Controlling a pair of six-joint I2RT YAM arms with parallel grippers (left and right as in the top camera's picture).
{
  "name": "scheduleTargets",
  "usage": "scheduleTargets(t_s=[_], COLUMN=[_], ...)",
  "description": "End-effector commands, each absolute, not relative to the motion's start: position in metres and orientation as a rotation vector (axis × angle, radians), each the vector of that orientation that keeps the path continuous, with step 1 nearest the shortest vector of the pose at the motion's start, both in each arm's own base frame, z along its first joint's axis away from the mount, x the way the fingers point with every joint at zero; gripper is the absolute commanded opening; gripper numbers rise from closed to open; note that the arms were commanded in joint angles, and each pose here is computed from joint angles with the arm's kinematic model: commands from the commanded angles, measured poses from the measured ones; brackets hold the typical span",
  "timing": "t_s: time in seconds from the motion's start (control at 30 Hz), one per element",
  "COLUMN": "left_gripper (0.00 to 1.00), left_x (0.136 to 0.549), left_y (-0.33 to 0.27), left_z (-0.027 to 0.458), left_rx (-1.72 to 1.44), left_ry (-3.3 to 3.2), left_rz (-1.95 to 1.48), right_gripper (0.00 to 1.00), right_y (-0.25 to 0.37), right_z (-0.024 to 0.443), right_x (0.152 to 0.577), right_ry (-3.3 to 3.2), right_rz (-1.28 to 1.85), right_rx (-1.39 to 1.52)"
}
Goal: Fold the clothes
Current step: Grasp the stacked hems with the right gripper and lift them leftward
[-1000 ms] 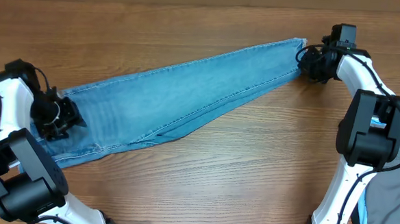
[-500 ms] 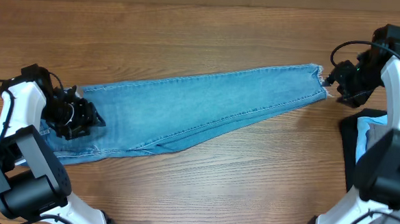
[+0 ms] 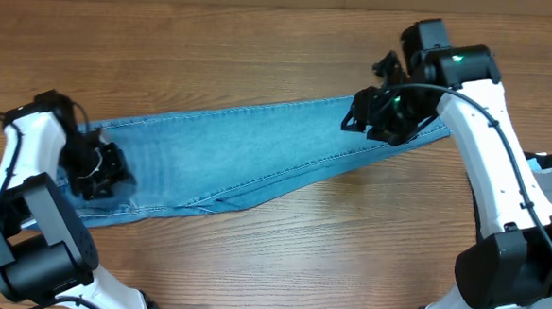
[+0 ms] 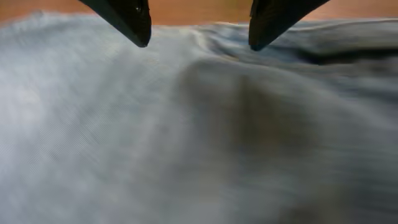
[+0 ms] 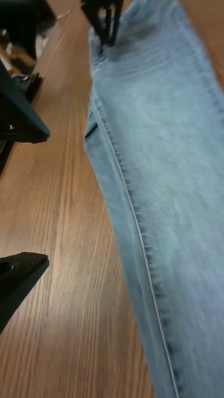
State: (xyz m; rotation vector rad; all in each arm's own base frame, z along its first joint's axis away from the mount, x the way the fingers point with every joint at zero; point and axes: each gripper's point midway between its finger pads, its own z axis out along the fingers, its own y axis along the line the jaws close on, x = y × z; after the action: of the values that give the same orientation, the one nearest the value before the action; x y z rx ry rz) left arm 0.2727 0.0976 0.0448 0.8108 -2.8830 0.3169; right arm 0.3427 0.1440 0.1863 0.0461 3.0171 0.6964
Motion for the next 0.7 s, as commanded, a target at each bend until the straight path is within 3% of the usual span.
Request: scheduleTargets(t_s=[0.0,0.1,0.23,0.37,0.5,0.67], left_gripper=[0.57,0.56,0.52,0.57,0.61,0.64], left_x=[0.265,0.266,0.284,0.291,0.301,0.307], left_y=[0.141,0.153,0.129,0.11,0.087,0.066], left_z=[0.05,0.049,0.048,0.041,0.04,0.039], left_rx=[1.056,1.168,1.019,0.887,0.713,0.566], left_ry=[-2.877,-2.87,-2.97,-3.011,-3.06,-3.085], left_rz=[0.216,0.271,0.552,0.573,0.568,0.561], right_gripper=[0.65,0.66,0.66,0.71,0.8,0.81], right_y=[0.132,0.105,0.043,-0.029,-0.07,-0.102], right_z=[0.183,0.174,0.151,0.115,0.08,0.033], right_x=[0.346,0.359,0.386,0.406,0.435,0.448], right_ry=[3.013,2.99,2.931,2.875,2.804,2.788], right_rz=[0.57,0.398,0.332,0.313,0.515,0.488], right_rx=[0.058,0.185,0.456,0.702,0.61,0.689])
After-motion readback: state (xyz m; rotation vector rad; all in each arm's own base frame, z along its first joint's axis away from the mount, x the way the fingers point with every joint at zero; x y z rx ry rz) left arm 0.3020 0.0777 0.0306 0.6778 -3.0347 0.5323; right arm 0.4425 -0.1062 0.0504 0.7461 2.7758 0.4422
